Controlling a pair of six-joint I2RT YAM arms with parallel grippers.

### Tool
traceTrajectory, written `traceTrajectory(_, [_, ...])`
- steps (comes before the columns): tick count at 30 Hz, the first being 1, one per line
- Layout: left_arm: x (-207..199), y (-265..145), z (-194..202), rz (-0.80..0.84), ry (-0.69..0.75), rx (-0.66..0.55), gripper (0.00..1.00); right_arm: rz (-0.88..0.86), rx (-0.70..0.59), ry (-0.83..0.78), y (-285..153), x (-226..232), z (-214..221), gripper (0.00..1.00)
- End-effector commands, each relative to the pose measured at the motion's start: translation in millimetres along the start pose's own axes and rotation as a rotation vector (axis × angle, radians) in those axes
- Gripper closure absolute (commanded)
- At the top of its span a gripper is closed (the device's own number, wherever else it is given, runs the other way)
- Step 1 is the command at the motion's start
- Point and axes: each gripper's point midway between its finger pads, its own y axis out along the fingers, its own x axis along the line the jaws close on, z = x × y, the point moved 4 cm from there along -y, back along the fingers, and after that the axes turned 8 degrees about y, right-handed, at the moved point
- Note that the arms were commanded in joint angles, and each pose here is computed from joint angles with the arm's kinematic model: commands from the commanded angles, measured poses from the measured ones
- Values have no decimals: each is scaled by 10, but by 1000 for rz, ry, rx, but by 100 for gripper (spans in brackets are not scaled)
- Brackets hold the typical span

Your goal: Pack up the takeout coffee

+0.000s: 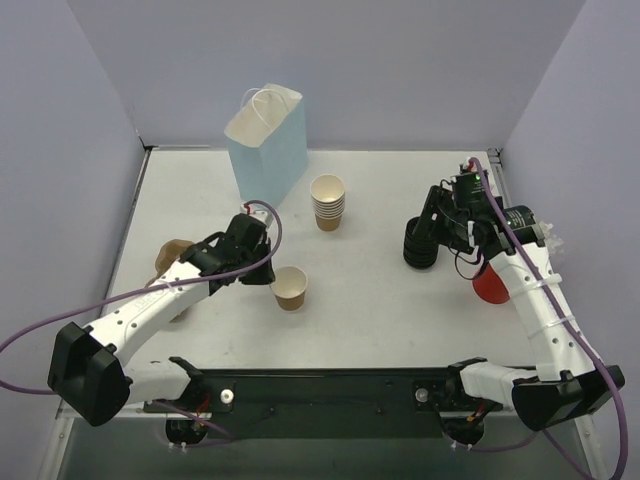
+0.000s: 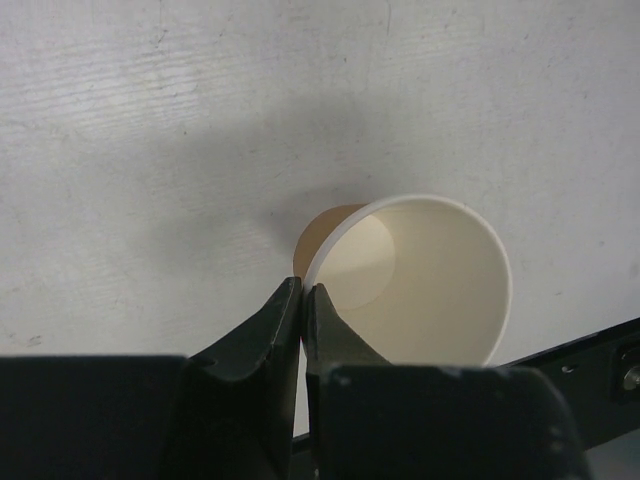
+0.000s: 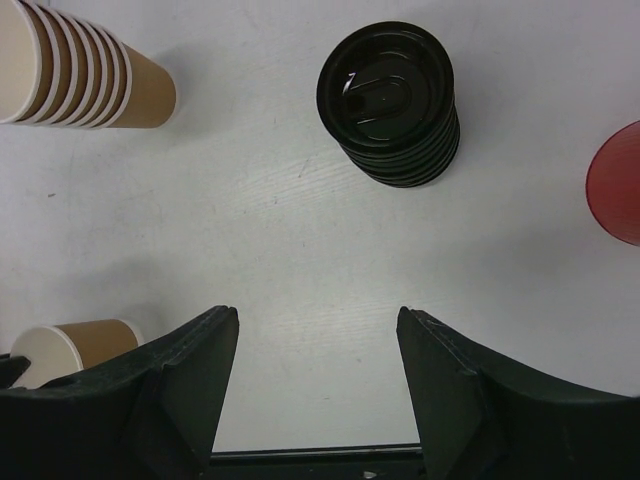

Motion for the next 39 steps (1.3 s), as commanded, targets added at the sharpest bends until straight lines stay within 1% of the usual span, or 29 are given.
traceTrajectory(1, [-245,42,-332,123,-22,-167,100,43,-46,-9,-5,-45,-140,34])
traceTrajectory(6, [-308,140,-338,144,0,-198,100,89,-44,-12,146,-123,-113,35])
traceTrajectory(8, [-326,181,-317,145,6,-191,100,104,-35,-10,232,-153,-96,35])
traceTrajectory(11, [-354,239,-260,144,16,-192,100,112,-19,18,351,-179,-127,35])
traceTrajectory(15, [-379,359,-195,137,30,-190,100,136,-38,51,516,-207,-237,36])
traceTrajectory(17, [-413,401,-185,141,51,-184,100,159,-31,44,618,-235,-274,37])
traceTrajectory(21, [-418,428,-214,128,73,-195,100,138,-8,-16,768,-146,-351,37])
traceTrajectory(23, [-405,448,-177,123,75,-186,99,134,40,-58,899,-104,-323,39])
traceTrajectory(28, [-412,482,-98,137,68,-178,91,147,92,-88,1092,-51,-288,43])
traceTrajectory(31, [-428,497,-99,136,60,-172,87,172,105,-130,1197,-33,-273,43])
traceTrajectory(34, [-446,498,-109,134,55,-164,81,172,121,-153,1283,16,-284,43])
traceTrajectory(37, [-447,499,-106,132,50,-158,70,181,133,-168,1366,43,-284,44])
traceTrajectory(38, [-447,487,-107,129,52,-158,63,180,132,-168,1375,57,-301,44])
traceTrajectory(39, [-444,478,-115,125,54,-156,59,183,144,-178,1412,63,-277,45])
